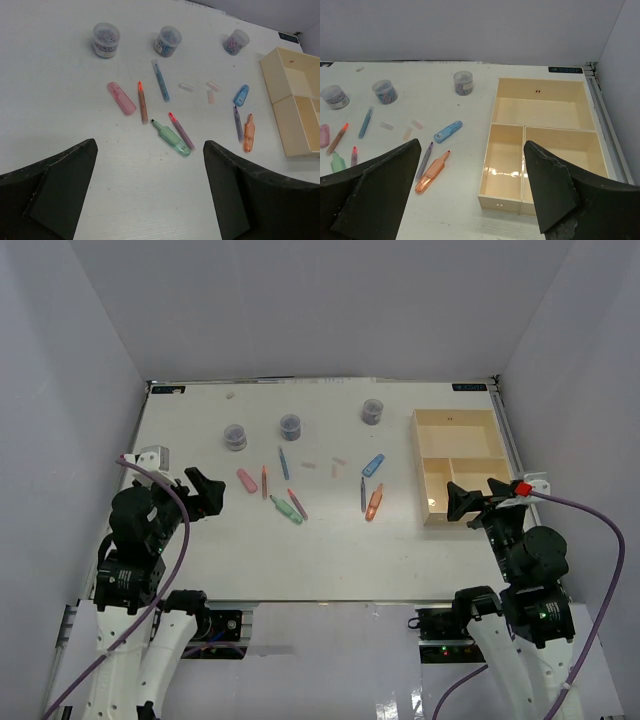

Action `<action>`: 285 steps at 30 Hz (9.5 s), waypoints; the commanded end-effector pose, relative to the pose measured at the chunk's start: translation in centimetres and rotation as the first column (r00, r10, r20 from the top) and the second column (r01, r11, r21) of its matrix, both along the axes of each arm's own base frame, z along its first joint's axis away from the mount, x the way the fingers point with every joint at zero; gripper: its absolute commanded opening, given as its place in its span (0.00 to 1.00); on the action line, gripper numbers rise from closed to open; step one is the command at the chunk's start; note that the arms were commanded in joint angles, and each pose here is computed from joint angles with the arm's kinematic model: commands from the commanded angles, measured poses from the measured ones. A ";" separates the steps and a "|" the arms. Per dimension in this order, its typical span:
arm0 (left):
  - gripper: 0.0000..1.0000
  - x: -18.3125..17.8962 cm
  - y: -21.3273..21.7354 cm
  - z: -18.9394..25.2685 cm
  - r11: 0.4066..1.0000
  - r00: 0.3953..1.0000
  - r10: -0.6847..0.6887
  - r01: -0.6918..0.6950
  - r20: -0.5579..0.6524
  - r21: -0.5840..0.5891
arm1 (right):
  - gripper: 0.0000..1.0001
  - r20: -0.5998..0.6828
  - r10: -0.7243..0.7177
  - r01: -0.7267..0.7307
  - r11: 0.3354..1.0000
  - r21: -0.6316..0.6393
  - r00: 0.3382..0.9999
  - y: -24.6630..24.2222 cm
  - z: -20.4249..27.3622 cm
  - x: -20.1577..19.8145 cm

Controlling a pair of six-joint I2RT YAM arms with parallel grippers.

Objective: Sort the stationery into containers
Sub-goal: Pick up the pen from the center of the board, then place the pen in the storage box, then pick up the pen from the center of the board.

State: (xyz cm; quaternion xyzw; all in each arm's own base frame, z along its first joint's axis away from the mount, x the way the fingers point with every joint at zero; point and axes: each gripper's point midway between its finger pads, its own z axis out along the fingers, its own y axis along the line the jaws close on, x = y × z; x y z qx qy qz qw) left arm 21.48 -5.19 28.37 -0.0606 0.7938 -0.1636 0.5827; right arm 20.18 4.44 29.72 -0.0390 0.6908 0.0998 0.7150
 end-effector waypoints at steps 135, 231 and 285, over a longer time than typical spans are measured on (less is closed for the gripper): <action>0.06 6.2 -19.3 1.5 0.632 0.730 -0.617 0.682 0.295 -0.368 | 0.37 -0.221 0.765 -0.694 0.642 0.326 0.605 34.8 -0.6 5.4; 0.98 14.4 -9.3 -6.2 0.986 0.982 -0.112 0.128 -0.153 0.103 | 0.57 -0.757 0.048 -0.167 0.983 -0.081 0.652 19.8 -20.0 12.5; 0.98 9.0 -17.2 1.2 0.818 0.848 -0.530 0.508 -0.008 -0.270 | 0.08 -0.300 0.498 -0.478 0.867 0.141 0.814 26.2 -6.9 6.7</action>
